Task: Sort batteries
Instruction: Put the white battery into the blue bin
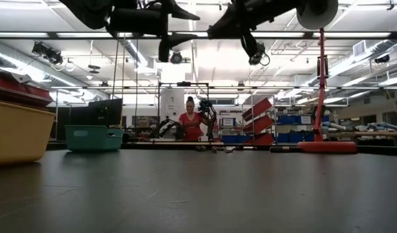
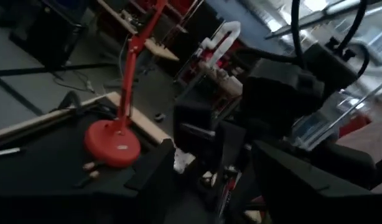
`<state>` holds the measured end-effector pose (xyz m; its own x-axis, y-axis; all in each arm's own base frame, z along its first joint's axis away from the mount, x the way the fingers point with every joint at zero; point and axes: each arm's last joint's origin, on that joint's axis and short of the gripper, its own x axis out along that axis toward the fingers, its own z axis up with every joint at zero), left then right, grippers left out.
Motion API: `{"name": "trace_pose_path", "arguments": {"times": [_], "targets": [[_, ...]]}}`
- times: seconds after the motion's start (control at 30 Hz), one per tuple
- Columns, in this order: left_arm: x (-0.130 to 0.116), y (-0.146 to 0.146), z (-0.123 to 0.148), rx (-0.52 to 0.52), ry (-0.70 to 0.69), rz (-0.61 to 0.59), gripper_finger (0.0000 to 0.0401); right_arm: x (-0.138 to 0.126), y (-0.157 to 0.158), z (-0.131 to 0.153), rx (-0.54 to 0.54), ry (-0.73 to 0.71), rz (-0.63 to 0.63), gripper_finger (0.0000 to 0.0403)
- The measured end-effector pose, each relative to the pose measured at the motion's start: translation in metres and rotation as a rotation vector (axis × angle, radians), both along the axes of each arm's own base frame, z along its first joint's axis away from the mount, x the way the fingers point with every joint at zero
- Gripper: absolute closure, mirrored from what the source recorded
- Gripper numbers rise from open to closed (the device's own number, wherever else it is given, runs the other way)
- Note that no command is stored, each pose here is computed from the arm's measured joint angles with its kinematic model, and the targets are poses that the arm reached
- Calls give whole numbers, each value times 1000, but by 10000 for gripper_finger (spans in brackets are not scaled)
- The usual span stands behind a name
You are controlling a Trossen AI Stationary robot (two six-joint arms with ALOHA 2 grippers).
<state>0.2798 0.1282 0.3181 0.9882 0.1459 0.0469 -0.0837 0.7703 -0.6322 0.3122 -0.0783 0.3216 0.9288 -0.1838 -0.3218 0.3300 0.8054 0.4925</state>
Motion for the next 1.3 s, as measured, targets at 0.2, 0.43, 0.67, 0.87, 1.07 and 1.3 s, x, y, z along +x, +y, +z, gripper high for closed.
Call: {"name": "trace_pose_path", "arguments": {"times": [0.2, 0.43, 0.67, 0.87, 1.07, 1.3], "targets": [[22, -5, -12, -66, -84, -89, 183, 7, -5, -2, 17, -50, -18, 382], [28, -4, -21, -94, -54, -72, 183, 7, -5, 2, 19, -84, -28, 382], [28, -5, -20, 16, -49, -65, 278, 7, -5, 4, 16, -100, -27, 382], [27, -3, -19, 42, -50, -57, 370, 7, -5, 3, 18, -95, -20, 333], [3, 16, -18, -10, 78, 51, 370, 0, -2, -2, 49, 1, 1, 263], [-59, 27, -28, -15, 532, 150, 370, -11, -1, -11, 75, 151, -5, 237]]}}
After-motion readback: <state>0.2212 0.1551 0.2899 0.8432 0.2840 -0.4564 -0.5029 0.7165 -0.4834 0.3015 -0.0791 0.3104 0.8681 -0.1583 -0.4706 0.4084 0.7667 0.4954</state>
